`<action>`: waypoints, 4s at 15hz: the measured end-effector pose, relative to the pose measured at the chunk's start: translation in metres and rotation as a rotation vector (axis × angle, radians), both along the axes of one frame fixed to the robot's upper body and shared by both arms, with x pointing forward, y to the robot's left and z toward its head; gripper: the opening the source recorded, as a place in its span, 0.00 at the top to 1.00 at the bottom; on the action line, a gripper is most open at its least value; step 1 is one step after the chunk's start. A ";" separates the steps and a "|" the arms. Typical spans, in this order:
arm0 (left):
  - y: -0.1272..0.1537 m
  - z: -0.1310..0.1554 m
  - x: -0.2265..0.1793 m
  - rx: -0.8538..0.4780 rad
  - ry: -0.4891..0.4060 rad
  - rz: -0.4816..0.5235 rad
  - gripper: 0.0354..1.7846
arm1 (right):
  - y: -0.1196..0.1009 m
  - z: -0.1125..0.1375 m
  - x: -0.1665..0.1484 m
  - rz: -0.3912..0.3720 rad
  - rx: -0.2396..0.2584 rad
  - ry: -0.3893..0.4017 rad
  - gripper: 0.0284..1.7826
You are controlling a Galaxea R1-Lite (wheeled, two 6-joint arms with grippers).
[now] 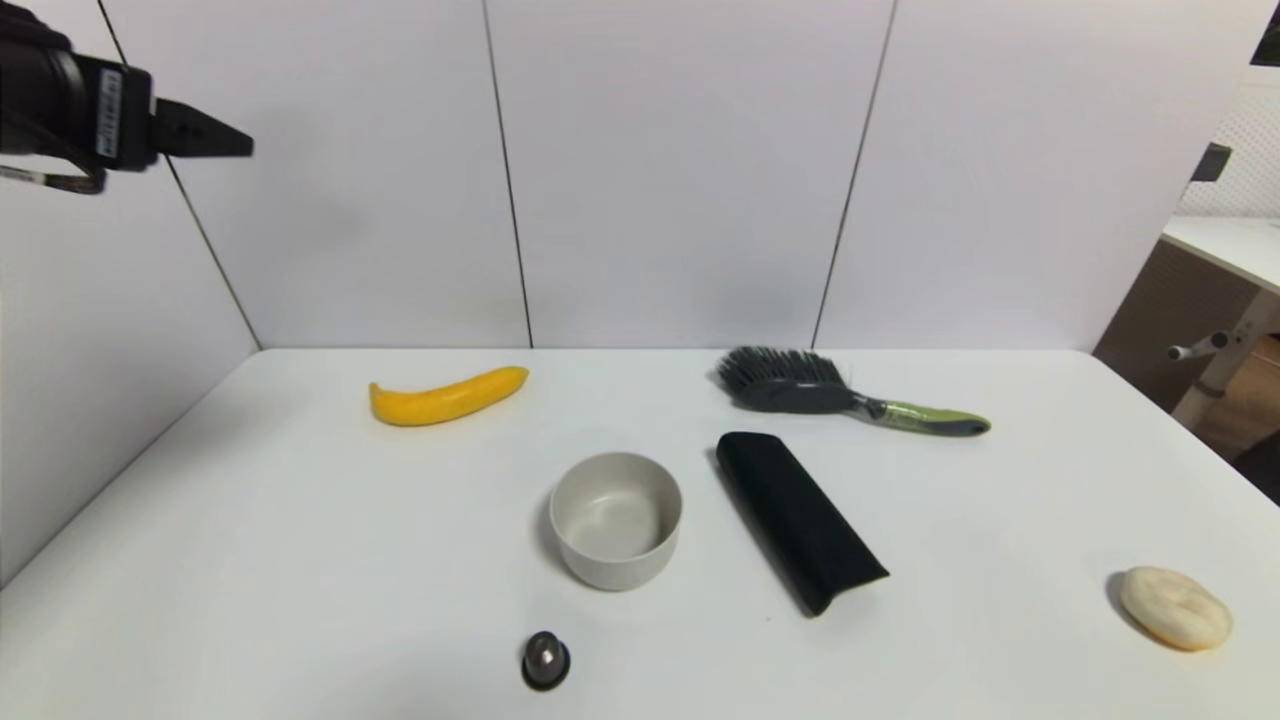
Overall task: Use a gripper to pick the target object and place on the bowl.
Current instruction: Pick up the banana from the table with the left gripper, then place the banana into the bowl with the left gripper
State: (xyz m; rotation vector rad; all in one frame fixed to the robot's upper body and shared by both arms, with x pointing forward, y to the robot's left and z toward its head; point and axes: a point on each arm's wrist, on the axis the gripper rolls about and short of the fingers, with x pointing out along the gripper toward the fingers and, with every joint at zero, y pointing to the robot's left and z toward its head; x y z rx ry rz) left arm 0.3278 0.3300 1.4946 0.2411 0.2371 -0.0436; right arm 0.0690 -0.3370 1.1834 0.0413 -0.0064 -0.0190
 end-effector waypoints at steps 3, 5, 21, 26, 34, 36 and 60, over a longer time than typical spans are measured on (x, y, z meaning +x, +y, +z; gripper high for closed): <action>-0.001 -0.032 0.048 0.066 0.136 -0.116 0.06 | 0.000 0.000 0.000 0.000 0.000 0.000 0.04; -0.002 -0.053 0.072 0.119 0.200 -0.220 0.06 | 0.000 0.000 0.000 0.000 0.000 0.000 0.04; 0.027 -0.199 0.193 0.184 0.374 -0.847 0.06 | 0.000 0.000 0.000 0.000 0.000 0.000 0.04; 0.033 -0.230 0.222 0.212 0.196 -0.969 0.06 | 0.000 0.000 0.000 0.000 0.000 0.000 0.04; 0.035 -0.254 0.215 0.150 0.276 -1.052 0.06 | 0.000 0.000 0.000 0.000 0.000 0.000 0.04; 0.036 -0.258 0.216 0.147 0.282 -1.052 0.06 | 0.000 0.000 0.000 0.000 0.000 0.000 0.04; 0.025 -0.188 0.170 0.223 0.265 -1.058 0.67 | 0.000 0.000 0.000 0.000 0.000 0.000 0.04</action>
